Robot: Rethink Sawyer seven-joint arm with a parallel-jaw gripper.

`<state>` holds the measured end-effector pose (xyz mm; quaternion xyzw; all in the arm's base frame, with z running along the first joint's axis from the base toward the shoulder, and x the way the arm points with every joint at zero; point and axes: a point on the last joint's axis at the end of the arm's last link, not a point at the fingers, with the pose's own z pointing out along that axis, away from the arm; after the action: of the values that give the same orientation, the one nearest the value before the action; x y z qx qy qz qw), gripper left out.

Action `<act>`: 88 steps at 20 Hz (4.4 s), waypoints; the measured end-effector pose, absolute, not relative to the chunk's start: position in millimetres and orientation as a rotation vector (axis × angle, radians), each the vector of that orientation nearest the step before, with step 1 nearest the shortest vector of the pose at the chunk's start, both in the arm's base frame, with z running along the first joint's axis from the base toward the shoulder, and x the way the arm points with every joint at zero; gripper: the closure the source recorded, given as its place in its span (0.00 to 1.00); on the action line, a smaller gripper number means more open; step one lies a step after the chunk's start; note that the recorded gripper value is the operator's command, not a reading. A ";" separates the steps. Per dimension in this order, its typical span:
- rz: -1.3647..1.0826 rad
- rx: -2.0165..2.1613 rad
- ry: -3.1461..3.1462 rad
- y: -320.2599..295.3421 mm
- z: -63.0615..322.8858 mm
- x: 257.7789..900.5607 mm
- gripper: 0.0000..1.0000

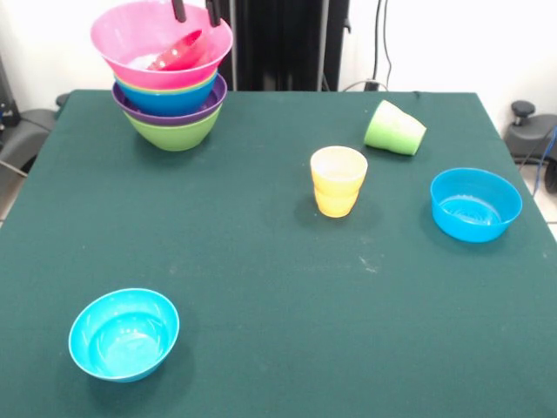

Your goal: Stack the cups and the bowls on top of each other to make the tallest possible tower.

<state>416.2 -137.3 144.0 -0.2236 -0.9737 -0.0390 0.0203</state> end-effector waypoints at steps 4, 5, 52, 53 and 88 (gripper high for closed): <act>-0.138 -0.690 -3.018 -134.2 140.0 416.2 0.00; -0.151 -0.682 -3.015 -131.0 136.5 415.9 0.00; -0.281 -0.556 -2.977 -101.4 83.5 389.3 0.00; -0.268 -0.565 -2.988 -106.5 87.1 391.1 0.00; -0.124 -0.613 -3.014 -106.0 214.6 473.4 0.00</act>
<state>473.4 -106.0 214.6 -0.1989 -0.9787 -0.0401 0.0317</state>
